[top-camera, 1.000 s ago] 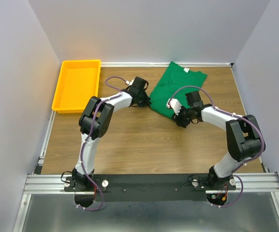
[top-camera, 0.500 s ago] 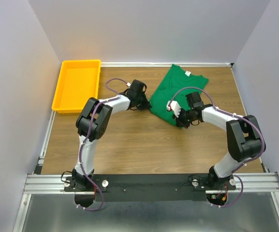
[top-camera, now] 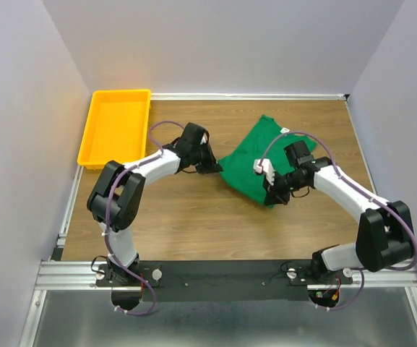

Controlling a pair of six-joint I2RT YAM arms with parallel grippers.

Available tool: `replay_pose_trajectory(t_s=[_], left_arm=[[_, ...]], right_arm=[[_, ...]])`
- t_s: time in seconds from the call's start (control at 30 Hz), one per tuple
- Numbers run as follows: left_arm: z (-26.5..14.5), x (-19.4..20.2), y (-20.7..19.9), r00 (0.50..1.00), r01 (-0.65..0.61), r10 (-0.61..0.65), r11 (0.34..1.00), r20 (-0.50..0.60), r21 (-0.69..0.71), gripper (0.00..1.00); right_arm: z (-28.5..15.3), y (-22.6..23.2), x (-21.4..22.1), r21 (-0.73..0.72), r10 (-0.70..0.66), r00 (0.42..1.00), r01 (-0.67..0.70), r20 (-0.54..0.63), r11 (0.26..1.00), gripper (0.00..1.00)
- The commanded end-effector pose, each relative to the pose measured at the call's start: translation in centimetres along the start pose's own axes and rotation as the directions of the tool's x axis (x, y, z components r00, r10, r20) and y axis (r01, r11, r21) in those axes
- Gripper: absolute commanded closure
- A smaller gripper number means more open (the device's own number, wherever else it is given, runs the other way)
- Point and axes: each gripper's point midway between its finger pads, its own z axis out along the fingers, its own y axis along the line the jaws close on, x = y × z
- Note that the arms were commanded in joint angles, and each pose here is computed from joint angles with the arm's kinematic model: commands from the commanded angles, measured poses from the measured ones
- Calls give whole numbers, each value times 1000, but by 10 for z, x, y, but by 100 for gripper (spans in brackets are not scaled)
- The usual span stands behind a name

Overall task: Fold and stack the t-shirts
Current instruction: Fold the tshirt

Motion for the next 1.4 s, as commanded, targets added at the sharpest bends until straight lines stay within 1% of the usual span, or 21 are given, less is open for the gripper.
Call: replay_pose_trajectory(t_s=[0.0, 0.03, 0.07, 0.1, 0.13, 0.2, 0.27, 0.3, 0.33, 0.43, 0.53, 0.57, 0.63, 0.67, 0.73, 0.77, 0.9, 0.93, 1.07, 1.13, 1.37], left_arm=[[-24, -26, -40, 998, -32, 28, 996, 50, 86, 100], [-25, -41, -58, 996, -45, 36, 992, 79, 114, 100], [-25, -49, -63, 995, -47, 37, 992, 87, 118, 100], [-21, -62, -80, 994, -62, 47, 988, 102, 145, 100], [-19, -68, -88, 993, -68, 51, 985, 106, 158, 100], [-12, -79, -102, 993, -80, 62, 980, 103, 183, 100], [4, -101, -130, 991, -100, 75, 966, 111, 240, 100], [-5, -107, -145, 988, -117, 85, 955, 127, 273, 100], [12, -109, -142, 991, -106, 79, 957, 109, 270, 100], [25, -121, -164, 993, -97, 66, 931, 99, 351, 100], [33, -129, -190, 992, -108, 67, 880, 103, 463, 100], [30, -134, -204, 991, -114, 59, 849, 123, 515, 100], [33, -137, -217, 991, -114, 51, 817, 126, 565, 100], [29, -138, -232, 990, -117, 42, 780, 134, 615, 100], [34, -140, -241, 990, -116, 36, 754, 135, 647, 100], [31, -140, -251, 990, -117, 29, 721, 140, 683, 100], [46, -142, -253, 991, -87, -10, 698, 131, 710, 100], [55, -144, -246, 992, -58, -36, 706, 118, 706, 100], [72, -147, -238, 990, -32, -73, 707, 117, 706, 100], [79, -151, -235, 989, -18, -91, 707, 116, 707, 100], [95, -158, -229, 982, 22, -148, 703, 116, 710, 100]], right_arm=[[-24, -14, -18, 87, 74, 997, -77, 30, 993, 99], [-31, -23, -25, 119, 75, 996, -80, 45, 990, 99], [-39, -36, -24, 164, 97, 994, -104, 51, 981, 99], [-45, -45, -24, 189, 118, 991, -128, 61, 974, 99], [-56, -58, -31, 233, 116, 990, -131, 76, 964, 99], [-71, -84, -26, 295, 169, 980, -193, 105, 936, 99], [-97, -119, -26, 387, 189, 973, -226, 134, 894, 99], [-93, -120, -23, 379, 203, 971, -237, 129, 895, 99], [-101, -132, -20, 418, 208, 969, -245, 133, 875, 99], [-109, -154, -19, 465, 225, 964, -266, 142, 845, 99], [-121, -174, -16, 542, 235, 960, -279, 151, 793, 99], [-126, -181, -19, 568, 223, 960, -279, 168, 774, 100], [-132, -185, -20, 598, 230, 955, -297, 187, 744, 99], [-138, -191, -20, 631, 223, 955, -296, 195, 717, 99], [-144, -193, -15, 670, 236, 951, -309, 201, 675, 99], [-147, -197, -17, 687, 228, 949, -314, 216, 655, 99], [-146, -202, -6, 717, 244, 945, -325, 218, 616, 100], [-144, -202, -3, 718, 253, 943, -329, 216, 614, 99], [-139, -209, 5, 733, 256, 945, -322, 205, 600, 100], [-146, -217, 16, 750, 278, 938, -336, 209, 570, 100], [-163, -237, 29, 784, 310, 920, -371, 239, 498, 99]])
